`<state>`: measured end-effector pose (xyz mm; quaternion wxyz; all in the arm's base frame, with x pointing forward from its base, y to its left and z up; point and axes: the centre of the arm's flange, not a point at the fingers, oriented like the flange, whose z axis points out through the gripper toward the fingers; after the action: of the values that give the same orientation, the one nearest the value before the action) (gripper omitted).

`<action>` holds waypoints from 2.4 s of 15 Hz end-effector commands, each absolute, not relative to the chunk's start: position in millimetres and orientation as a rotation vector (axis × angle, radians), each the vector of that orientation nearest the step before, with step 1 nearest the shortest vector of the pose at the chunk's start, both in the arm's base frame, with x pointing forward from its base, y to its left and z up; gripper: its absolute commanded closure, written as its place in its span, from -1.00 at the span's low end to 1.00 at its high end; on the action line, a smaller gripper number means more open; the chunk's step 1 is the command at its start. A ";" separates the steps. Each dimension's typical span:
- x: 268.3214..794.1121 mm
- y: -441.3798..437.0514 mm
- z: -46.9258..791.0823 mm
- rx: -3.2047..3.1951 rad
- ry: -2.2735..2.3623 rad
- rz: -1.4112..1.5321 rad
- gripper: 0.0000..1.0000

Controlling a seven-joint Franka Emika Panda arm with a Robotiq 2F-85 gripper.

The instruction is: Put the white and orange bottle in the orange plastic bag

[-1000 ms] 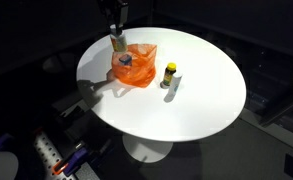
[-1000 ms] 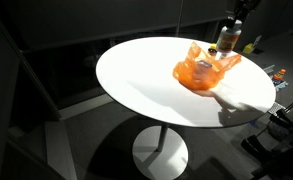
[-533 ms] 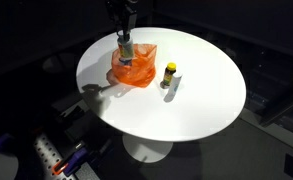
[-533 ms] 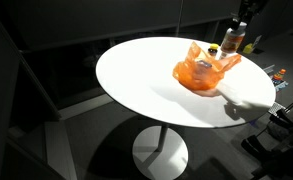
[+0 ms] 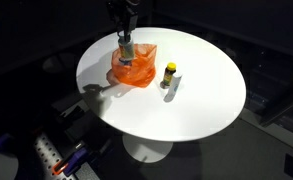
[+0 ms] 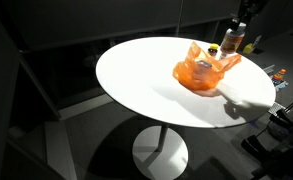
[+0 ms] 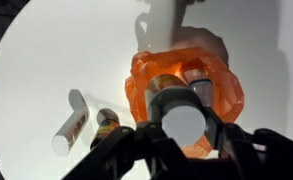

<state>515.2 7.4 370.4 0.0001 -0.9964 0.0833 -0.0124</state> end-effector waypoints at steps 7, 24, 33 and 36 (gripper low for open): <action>545.6 7.7 356.8 -3.177 0.238 -0.134 0.61; 616.8 37.7 293.3 -3.125 0.179 -0.041 0.61; 640.7 56.2 260.5 -3.121 0.139 -0.044 0.61; 645.3 56.1 251.8 -3.112 0.141 -0.051 0.61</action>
<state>630.7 55.4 255.7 0.0008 -0.9988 0.0472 -0.0086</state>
